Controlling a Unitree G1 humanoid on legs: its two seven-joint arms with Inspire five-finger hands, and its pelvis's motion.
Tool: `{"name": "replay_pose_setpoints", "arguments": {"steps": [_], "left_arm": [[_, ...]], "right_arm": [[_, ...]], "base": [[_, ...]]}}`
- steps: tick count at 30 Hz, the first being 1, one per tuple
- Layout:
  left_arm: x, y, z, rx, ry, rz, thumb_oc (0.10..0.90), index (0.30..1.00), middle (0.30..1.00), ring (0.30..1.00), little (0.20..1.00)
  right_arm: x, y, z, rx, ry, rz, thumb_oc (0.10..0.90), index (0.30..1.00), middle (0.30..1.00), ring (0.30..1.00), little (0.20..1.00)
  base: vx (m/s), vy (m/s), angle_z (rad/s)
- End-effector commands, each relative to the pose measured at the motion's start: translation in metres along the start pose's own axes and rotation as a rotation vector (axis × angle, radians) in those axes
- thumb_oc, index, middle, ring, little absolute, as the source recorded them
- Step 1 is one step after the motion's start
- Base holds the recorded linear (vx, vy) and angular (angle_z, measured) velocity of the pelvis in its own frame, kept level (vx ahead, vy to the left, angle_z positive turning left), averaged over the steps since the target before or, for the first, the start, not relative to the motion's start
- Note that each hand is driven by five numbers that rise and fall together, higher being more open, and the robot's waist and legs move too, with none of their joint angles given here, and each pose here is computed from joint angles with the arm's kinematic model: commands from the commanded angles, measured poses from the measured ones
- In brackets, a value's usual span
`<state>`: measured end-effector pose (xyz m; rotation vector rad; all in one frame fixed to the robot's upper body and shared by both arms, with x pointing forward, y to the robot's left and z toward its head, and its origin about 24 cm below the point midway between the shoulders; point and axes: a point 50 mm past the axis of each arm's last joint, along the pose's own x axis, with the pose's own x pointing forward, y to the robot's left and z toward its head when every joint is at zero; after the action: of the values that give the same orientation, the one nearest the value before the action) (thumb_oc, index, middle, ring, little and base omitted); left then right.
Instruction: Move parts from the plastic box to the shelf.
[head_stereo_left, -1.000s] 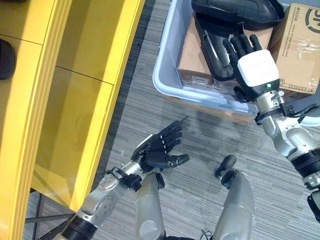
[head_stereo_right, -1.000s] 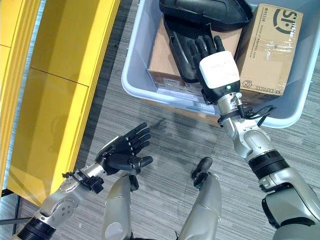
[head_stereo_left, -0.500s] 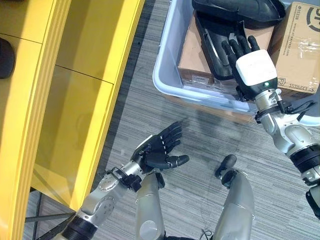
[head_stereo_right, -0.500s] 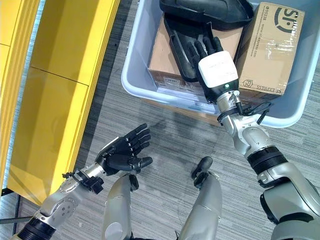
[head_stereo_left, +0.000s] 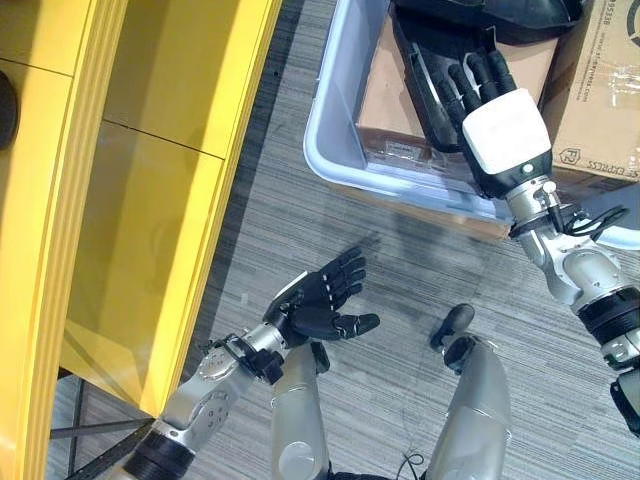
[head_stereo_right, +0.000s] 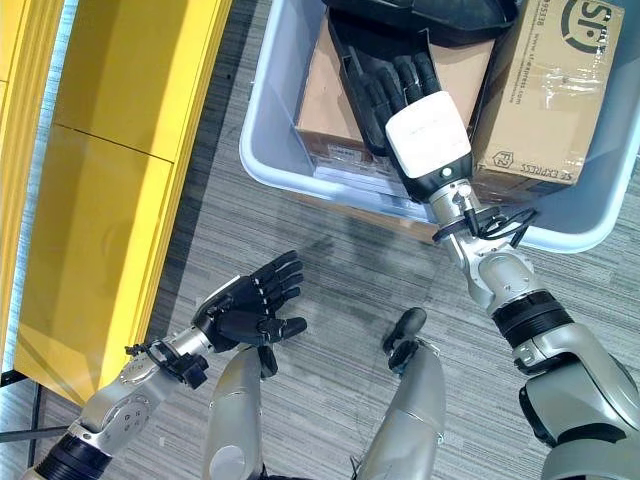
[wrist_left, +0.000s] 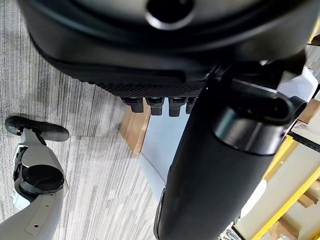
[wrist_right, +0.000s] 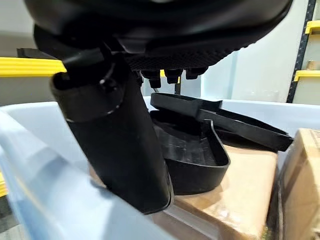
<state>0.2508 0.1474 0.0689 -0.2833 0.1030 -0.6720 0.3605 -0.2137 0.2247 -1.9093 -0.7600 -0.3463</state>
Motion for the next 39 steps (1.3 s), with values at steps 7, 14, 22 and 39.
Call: {"name": "replay_pose_setpoints", "arguments": {"steps": [7, 14, 22, 39], "left_arm": [[0.004, -0.019, 0.022, 0.052, -0.085, -0.144, 0.9, 1.0, 1.0, 1.0, 1.0], [0.005, -0.015, 0.02, 0.056, -0.097, -0.106, 0.9, 1.0, 1.0, 1.0, 1.0], [0.008, -0.016, 0.02, 0.069, -0.078, -0.133, 0.9, 1.0, 1.0, 1.0, 1.0], [0.005, -0.011, 0.025, 0.103, -0.098, -0.154, 0.9, 1.0, 1.0, 1.0, 1.0]], "right_arm": [[0.027, -0.032, -0.019, 0.014, 0.059, -0.133, 0.9, 1.0, 1.0, 1.0, 1.0], [0.027, -0.02, -0.026, -0.005, 0.095, -0.079, 0.9, 1.0, 1.0, 1.0, 1.0], [0.032, -0.018, -0.025, -0.152, 0.016, -0.041, 0.9, 1.0, 1.0, 1.0, 1.0], [0.028, -0.001, -0.048, -0.186, 0.163, 0.162, 0.9, 1.0, 1.0, 1.0, 1.0]], "base": [[0.0, 0.0, 0.0], [0.0, -0.009, 0.01], [0.0, -0.014, 0.02], [0.0, -0.017, 0.03]]}}
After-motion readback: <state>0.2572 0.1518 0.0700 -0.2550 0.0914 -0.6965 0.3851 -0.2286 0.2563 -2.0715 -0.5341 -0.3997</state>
